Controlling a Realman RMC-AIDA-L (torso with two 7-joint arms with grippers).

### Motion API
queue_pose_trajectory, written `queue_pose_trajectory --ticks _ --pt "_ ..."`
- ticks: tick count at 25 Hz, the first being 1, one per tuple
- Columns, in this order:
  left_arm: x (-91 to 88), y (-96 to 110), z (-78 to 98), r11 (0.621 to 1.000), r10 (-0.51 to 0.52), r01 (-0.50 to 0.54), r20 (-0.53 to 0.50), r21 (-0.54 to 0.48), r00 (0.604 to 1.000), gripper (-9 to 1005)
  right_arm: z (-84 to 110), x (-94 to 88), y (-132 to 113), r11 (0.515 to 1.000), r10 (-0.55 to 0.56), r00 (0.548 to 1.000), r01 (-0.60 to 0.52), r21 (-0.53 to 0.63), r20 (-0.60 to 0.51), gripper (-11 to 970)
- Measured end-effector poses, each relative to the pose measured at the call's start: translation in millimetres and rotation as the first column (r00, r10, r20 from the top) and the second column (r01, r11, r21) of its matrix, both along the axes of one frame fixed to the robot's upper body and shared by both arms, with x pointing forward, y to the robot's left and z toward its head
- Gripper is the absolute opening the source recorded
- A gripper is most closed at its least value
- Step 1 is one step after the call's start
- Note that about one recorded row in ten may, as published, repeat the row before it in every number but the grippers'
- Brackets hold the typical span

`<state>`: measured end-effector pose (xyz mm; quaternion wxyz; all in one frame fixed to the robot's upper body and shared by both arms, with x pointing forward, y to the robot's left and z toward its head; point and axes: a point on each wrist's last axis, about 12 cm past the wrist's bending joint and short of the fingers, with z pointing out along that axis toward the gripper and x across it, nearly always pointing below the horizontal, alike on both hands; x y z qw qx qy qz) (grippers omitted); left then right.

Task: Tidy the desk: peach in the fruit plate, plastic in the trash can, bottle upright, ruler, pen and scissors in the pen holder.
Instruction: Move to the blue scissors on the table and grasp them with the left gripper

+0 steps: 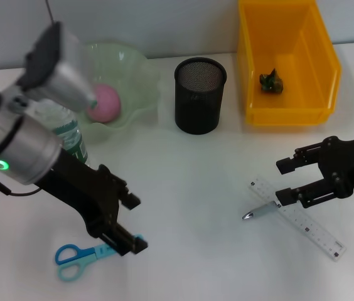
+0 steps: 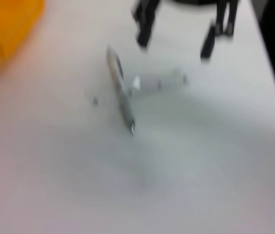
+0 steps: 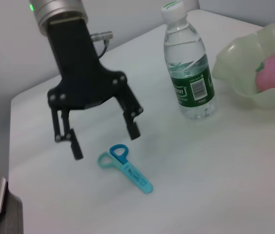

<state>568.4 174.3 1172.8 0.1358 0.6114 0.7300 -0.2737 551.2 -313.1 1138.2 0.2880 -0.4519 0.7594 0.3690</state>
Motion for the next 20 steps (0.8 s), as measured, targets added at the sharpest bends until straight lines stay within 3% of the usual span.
queue_pose_trajectory --ticks 6,11,20 --pt "-5.4 -36 5.6 0.955 -0.065 0.053 0.031 0.291 0.997 839 2.1 3.5 1 1.0 -0.002 1.0 0.002 -0.003 0.003 753" --pt "-12.7 -56 -0.2 0.916 -0.107 0.081 0.044 0.392 0.993 838 6.0 8.5 2 1.0 0.002 1.0 -0.002 -0.028 -0.003 752" --pt "-12.9 -67 -4.8 0.906 -0.104 0.058 0.087 0.42 0.991 836 10.0 12.5 4 0.999 0.009 1.0 -0.009 -0.036 0.007 752"
